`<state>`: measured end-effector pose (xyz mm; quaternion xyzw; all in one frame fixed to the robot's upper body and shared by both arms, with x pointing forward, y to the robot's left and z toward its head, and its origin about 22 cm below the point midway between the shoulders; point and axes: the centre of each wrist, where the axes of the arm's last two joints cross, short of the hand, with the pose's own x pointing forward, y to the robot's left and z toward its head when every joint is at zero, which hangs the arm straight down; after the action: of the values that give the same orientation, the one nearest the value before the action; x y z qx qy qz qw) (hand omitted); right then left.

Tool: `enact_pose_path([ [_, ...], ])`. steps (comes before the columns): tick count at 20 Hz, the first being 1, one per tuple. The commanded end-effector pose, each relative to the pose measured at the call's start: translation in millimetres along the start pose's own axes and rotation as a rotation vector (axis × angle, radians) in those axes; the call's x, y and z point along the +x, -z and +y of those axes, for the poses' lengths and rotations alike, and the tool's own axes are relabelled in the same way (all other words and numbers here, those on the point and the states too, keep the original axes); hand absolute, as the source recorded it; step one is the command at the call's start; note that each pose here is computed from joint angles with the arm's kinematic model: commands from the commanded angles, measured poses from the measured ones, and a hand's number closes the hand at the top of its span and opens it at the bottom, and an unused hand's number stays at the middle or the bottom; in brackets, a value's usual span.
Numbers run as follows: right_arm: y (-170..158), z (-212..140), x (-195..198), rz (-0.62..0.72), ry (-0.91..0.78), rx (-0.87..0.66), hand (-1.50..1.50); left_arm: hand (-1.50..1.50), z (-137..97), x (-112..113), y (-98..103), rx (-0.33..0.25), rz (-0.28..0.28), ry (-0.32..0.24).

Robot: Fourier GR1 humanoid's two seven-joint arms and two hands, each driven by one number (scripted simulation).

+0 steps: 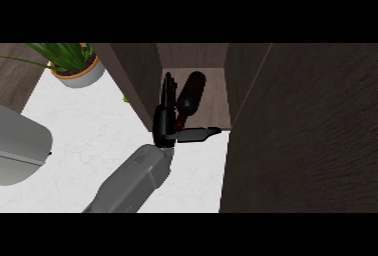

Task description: Pick up the wine, place it into the cabinet and close the cabinet

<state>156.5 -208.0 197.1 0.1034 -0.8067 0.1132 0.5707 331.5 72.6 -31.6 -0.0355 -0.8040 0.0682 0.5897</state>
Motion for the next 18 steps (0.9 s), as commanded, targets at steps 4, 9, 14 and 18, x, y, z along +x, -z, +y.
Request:
enact_pose_path([
  [4,-24,-2,21,-0.032,-0.015,-0.031,-1.50,-1.50,-28,28,-47,-0.026,-0.013,-0.025],
  [9,-22,-1,18,-0.010,0.005,-0.018,-1.50,-1.50,-29,55,-85,0.004,-0.034,-0.091],
  [14,-3,-18,7,-0.018,-0.033,-0.021,-1.50,-1.50,-1,73,-117,0.036,-0.005,-0.058],
  [18,0,-13,6,-0.024,-0.015,-0.027,-1.50,-1.50,-5,101,-129,0.045,-0.036,-0.080],
])
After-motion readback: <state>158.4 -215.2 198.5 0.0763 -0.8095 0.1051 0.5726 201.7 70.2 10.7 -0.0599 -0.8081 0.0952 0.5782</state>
